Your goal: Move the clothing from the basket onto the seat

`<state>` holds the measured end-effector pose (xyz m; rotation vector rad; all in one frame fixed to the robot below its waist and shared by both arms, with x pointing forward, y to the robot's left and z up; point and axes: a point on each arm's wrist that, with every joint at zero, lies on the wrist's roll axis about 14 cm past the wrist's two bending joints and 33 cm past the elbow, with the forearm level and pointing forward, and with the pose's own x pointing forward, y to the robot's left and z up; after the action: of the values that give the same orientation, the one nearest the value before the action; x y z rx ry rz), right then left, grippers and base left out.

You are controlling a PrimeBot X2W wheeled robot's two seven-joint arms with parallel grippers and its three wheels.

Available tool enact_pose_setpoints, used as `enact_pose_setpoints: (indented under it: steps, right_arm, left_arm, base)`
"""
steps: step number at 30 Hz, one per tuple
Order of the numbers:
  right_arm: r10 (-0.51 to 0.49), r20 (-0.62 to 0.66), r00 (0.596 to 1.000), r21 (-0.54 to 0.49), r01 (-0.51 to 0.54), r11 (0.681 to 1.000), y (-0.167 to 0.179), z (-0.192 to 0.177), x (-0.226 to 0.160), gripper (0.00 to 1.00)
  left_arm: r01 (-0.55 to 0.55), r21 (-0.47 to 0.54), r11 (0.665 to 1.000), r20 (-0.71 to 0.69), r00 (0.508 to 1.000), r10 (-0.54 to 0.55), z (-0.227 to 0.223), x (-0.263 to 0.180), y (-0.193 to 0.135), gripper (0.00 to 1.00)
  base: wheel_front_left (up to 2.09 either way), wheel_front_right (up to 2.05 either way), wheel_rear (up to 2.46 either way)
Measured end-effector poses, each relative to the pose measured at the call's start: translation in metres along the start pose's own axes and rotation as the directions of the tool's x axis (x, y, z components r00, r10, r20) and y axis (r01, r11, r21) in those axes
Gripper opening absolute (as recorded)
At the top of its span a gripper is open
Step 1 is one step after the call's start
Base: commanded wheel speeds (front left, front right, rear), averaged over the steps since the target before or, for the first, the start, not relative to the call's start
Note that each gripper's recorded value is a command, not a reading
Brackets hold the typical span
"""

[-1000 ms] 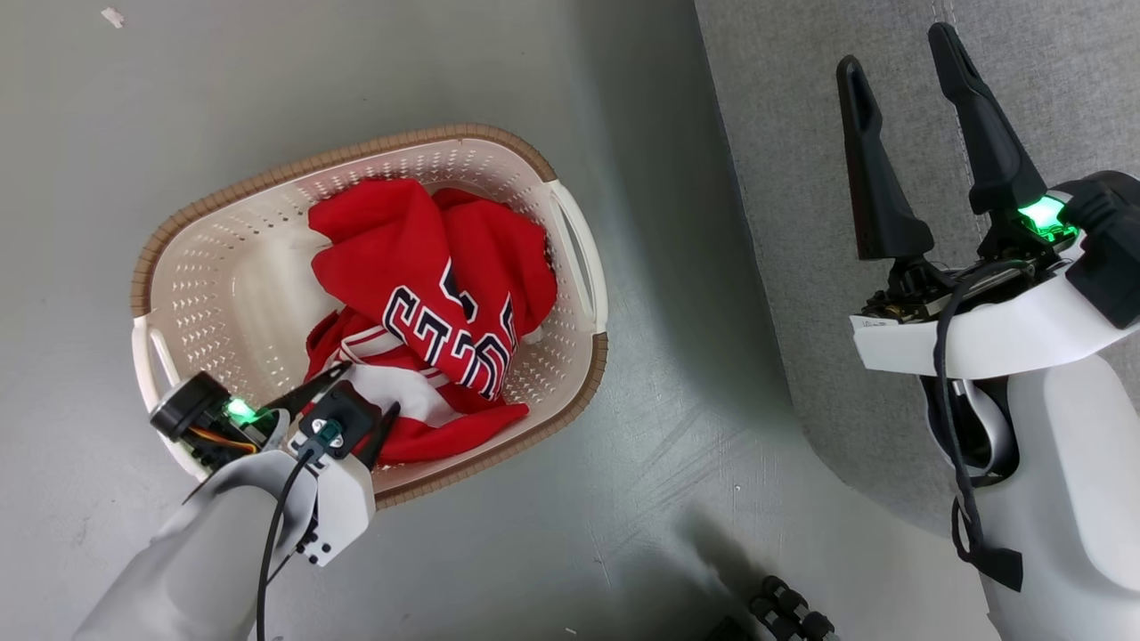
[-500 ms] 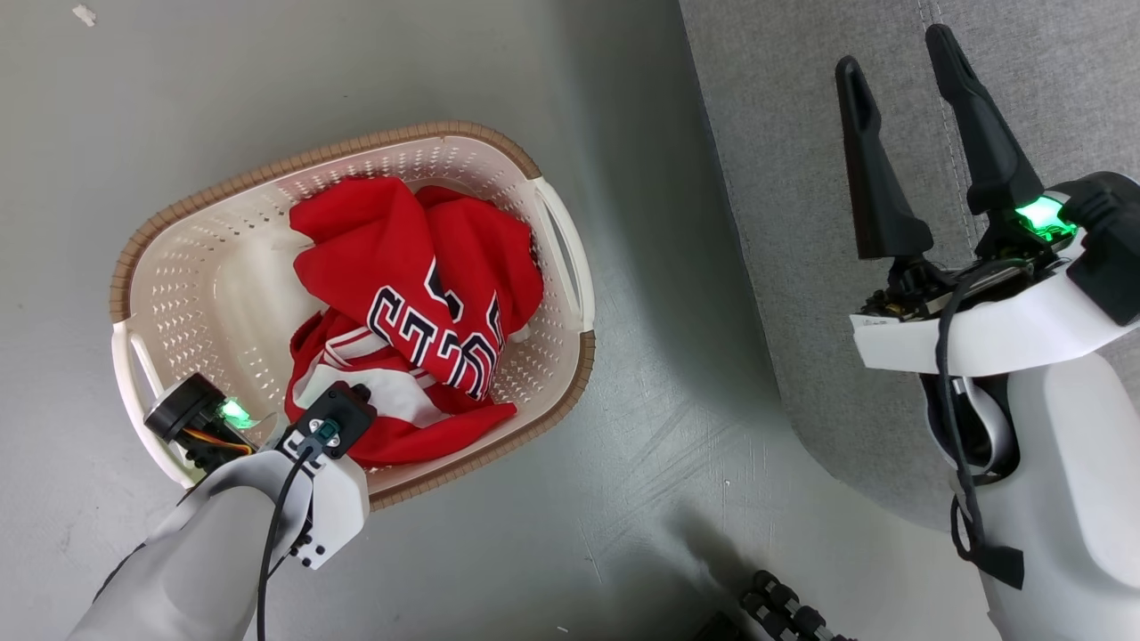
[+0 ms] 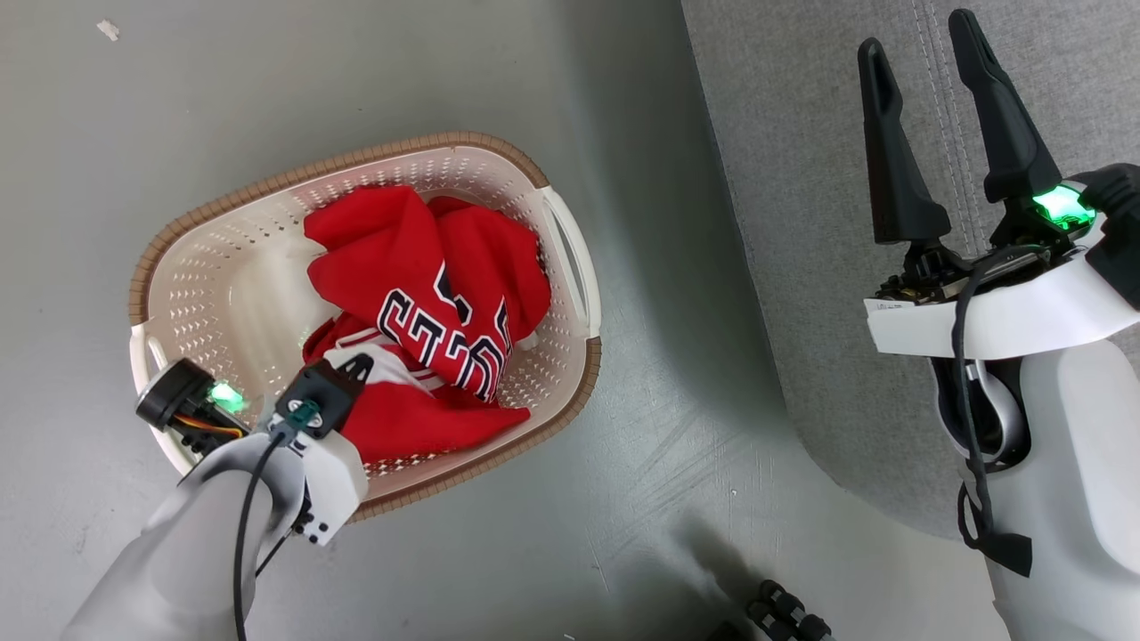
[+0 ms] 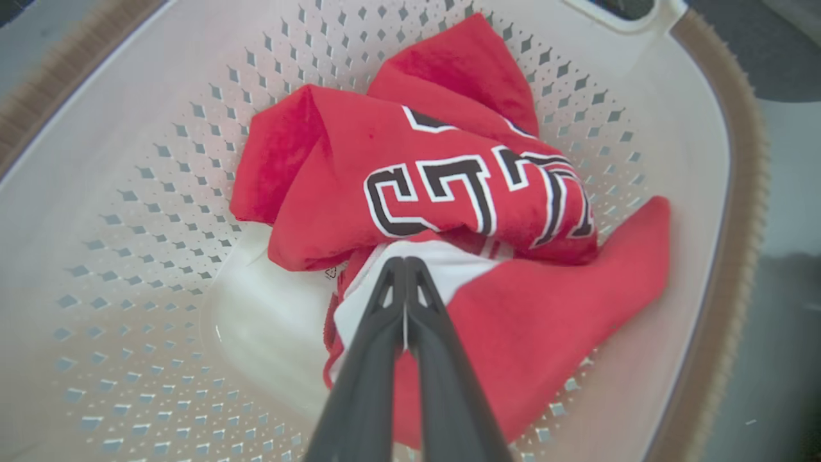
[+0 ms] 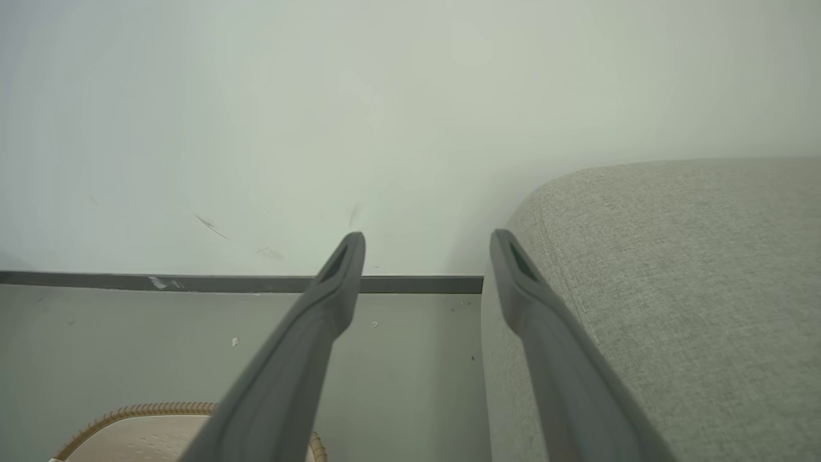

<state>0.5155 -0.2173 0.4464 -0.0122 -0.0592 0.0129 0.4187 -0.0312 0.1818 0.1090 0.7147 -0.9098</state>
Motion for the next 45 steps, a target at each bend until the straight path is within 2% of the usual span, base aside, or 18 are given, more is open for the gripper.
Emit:
enact_pose_setpoints:
  steps: [12,18,21,29,45]
  right_arm:
    - [-0.024,0.025,0.999,-0.007,0.024,1.000,-0.008,0.011,0.000,1.00]
    - [-0.027,0.041,0.999,-0.029,0.029,0.999,-0.009,0.018,0.001,1.00]
    - [-0.021,0.053,0.998,-0.030,0.022,0.999,-0.006,0.023,0.002,1.00]
    - [-0.003,0.073,0.997,-0.049,0.006,0.999,0.001,0.033,0.004,1.00]
    - [-0.018,0.166,0.986,-0.050,0.027,0.998,-0.001,0.077,-0.001,1.00]
  left_arm:
    - [-0.096,-0.063,0.993,0.150,0.983,0.104,0.042,-0.010,0.024,0.00]
    - [-0.176,-0.131,0.976,0.194,0.960,0.199,0.051,-0.028,0.038,0.00]
    - [-0.219,-0.171,0.961,0.210,0.945,0.252,0.055,-0.039,0.046,0.00]
    - [-0.279,-0.196,0.940,0.314,0.891,0.329,0.089,-0.067,0.055,0.00]
    - [-0.312,-0.231,0.922,0.486,0.784,0.387,0.154,-0.126,0.046,0.00]
  base:
    - [0.00,0.00,0.00]
    - [0.00,0.00,0.00]
    - [0.00,0.00,0.00]
    - [0.00,0.00,0.00]
    - [0.00,0.00,0.00]
